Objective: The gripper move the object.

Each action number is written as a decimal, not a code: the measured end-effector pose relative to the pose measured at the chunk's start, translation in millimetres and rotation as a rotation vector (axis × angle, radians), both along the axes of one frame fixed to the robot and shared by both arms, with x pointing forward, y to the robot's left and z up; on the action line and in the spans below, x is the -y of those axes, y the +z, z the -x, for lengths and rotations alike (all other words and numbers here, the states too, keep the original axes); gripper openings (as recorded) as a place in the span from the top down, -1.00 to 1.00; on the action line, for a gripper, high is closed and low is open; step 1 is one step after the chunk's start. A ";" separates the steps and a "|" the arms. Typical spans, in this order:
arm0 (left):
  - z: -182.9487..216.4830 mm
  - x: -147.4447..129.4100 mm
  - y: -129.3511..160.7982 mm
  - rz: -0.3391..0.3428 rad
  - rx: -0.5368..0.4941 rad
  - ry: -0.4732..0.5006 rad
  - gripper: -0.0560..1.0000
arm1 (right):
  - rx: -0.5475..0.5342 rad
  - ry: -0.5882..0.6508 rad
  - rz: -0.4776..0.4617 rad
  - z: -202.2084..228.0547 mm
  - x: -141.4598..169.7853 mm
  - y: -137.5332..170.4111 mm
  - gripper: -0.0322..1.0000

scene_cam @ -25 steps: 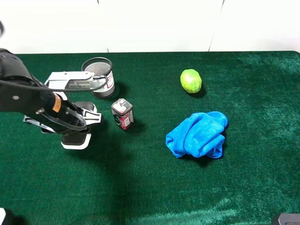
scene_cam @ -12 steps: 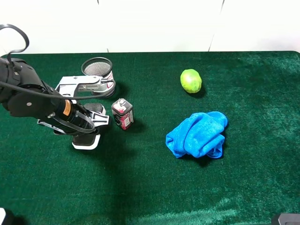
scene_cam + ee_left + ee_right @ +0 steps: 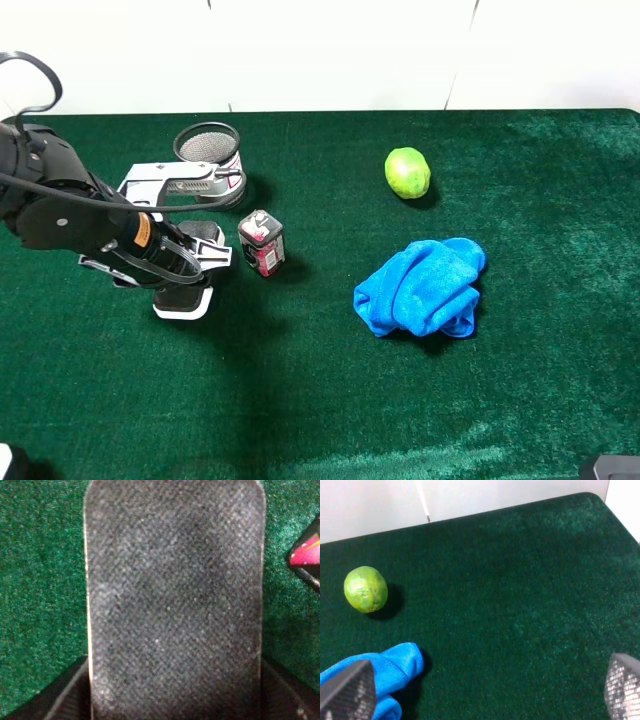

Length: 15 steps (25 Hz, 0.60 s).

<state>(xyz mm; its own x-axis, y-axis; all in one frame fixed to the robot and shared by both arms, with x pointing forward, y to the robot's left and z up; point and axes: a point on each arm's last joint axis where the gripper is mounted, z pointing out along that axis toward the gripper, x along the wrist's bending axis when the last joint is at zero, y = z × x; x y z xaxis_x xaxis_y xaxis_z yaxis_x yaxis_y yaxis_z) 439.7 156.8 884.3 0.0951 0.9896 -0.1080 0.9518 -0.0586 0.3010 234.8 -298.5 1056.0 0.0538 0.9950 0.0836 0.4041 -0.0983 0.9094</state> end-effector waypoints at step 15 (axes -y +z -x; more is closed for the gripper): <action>-0.2 0.3 0.1 0.003 0.002 -0.002 -0.98 | 0.000 0.000 0.000 0.0 0.0 0.0 -0.41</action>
<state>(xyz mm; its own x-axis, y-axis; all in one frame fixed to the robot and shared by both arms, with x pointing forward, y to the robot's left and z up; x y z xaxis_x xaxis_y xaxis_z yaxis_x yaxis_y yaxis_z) 439.9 156.5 884.4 0.0968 0.9892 -0.1103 0.9510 -0.0593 0.3033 234.8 -298.5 1056.0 0.0538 0.9950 0.0836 0.4041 -0.0983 0.9094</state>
